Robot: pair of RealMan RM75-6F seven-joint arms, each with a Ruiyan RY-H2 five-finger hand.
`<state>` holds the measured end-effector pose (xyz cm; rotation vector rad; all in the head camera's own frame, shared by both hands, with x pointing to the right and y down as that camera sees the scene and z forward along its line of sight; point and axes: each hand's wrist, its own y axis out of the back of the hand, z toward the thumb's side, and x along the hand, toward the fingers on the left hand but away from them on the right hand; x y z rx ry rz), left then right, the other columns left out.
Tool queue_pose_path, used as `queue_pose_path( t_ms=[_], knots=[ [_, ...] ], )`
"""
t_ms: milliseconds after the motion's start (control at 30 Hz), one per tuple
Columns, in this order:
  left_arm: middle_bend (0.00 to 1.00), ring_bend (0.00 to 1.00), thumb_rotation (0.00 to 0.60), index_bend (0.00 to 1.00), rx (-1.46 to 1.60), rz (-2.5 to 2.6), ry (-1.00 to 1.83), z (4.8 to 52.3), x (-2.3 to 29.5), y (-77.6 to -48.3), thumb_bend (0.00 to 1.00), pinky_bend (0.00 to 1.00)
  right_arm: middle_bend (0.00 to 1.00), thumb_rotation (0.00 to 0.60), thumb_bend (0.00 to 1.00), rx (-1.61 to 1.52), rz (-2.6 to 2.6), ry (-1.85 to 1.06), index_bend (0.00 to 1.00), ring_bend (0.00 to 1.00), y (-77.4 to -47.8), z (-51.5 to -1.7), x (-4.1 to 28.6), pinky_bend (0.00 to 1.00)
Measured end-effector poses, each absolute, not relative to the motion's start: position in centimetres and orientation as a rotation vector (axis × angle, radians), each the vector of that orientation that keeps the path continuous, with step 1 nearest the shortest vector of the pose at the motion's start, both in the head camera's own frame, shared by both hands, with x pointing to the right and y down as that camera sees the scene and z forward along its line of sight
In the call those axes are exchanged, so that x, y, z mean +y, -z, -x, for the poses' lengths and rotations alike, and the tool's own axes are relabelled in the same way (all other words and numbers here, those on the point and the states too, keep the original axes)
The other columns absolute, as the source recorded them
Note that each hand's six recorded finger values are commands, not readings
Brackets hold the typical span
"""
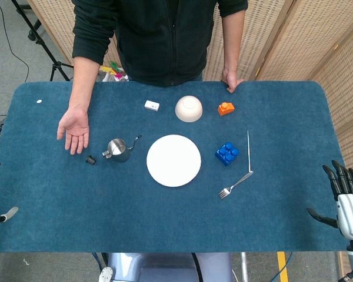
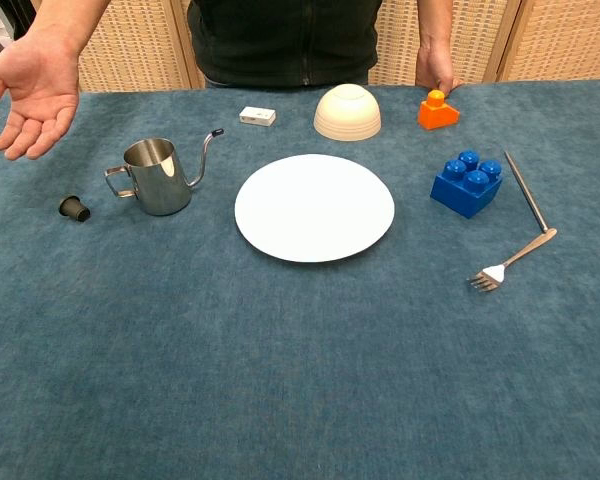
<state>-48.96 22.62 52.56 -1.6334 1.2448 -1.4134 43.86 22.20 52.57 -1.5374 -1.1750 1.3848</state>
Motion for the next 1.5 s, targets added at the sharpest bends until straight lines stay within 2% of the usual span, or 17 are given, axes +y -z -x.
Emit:
queue_pose_path(
  t_ms=[367,667,833,1000,1233,1500],
  knots=[
    [0.00,0.00,0.600,0.00,1.169,1.683,1.407,47.7,21.9,-53.5,0.02,0.00,0.00,0.600,0.00,-1.188,1.537,-1.389,0.00,0.00,-52.4,-44.1,22.2,0.00],
    [0.00,0.00,0.600,0.00,0.836,1.751,1.308,40.5,17.8,-55.1,0.00,0.00,0.00,0.600,0.00,-1.198,1.536,-1.394,0.00,0.00,-52.4,-44.3,22.0,0.00],
    [0.00,0.00,0.600,0.00,0.653,1.762,1.335,36.4,15.1,-57.3,0.00,0.00,0.00,0.600,0.00,-1.207,1.531,-1.402,0.00,0.00,-52.4,-44.6,21.8,0.00],
    [0.00,0.00,0.600,0.00,0.605,1.765,1.374,33.6,12.5,-59.5,0.00,0.00,0.00,0.600,0.00,-1.206,1.532,-1.415,0.00,0.00,-52.7,-44.8,21.7,0.00],
    [0.00,0.00,0.600,0.00,0.575,1.795,1.387,27.6,8.3,-63.9,0.00,0.00,0.00,0.600,0.00,-1.196,1.524,-1.447,0.00,0.00,-53.4,-45.1,21.5,0.00],
    [0.00,0.00,0.600,0.00,0.552,1.818,1.432,24.5,5.9,-67.2,0.00,0.00,0.00,0.600,0.00,-1.193,1.513,-1.470,0.00,0.00,-53.9,-45.5,21.3,0.00]
  ],
)
